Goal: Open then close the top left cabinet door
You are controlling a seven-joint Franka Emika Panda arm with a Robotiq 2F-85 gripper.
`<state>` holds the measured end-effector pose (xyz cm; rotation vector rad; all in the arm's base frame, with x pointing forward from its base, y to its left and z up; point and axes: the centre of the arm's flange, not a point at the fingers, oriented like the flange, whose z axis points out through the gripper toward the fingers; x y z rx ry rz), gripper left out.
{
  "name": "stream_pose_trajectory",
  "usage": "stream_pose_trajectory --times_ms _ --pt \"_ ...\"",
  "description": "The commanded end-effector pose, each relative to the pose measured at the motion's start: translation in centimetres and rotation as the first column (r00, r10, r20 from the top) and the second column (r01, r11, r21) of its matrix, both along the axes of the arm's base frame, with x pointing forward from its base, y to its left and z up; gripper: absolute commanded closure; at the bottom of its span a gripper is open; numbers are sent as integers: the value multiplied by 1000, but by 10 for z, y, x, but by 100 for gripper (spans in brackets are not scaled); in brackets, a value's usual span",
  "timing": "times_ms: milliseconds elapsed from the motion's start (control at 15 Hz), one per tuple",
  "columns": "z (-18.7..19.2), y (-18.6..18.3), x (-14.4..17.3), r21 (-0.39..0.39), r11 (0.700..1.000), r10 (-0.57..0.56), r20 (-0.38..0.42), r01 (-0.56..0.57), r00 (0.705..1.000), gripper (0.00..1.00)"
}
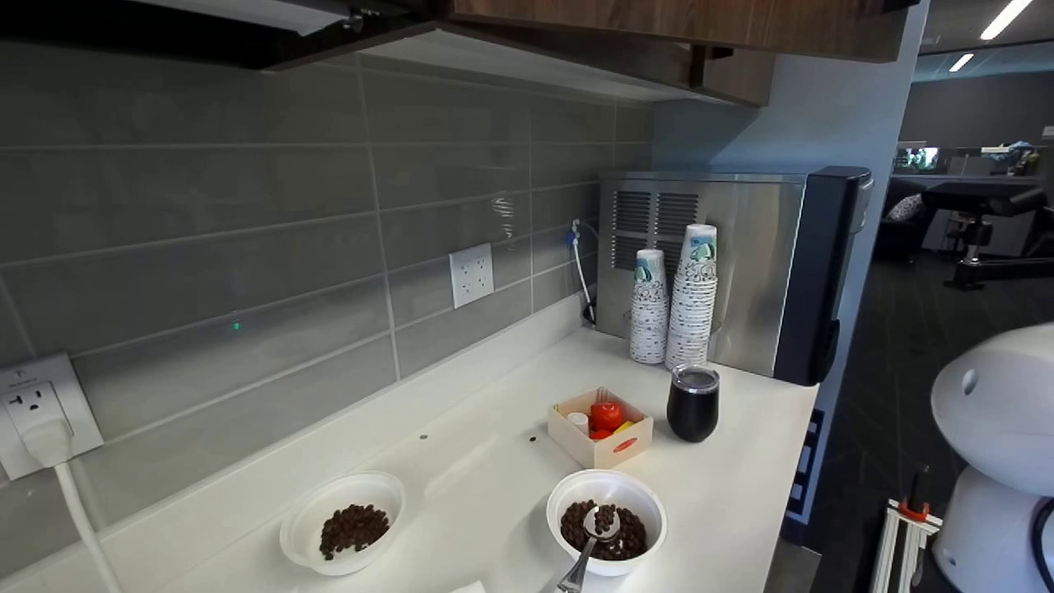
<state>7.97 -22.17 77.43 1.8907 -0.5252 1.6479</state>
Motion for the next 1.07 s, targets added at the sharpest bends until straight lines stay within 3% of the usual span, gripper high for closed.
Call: stream_pose_trajectory --times_ms 0,1000 --pt "-25 -21 -35 -5 998 -65 -48 65 997 0" --pt "-42 -9 -72 -22 999 -36 -17 36 999 0"
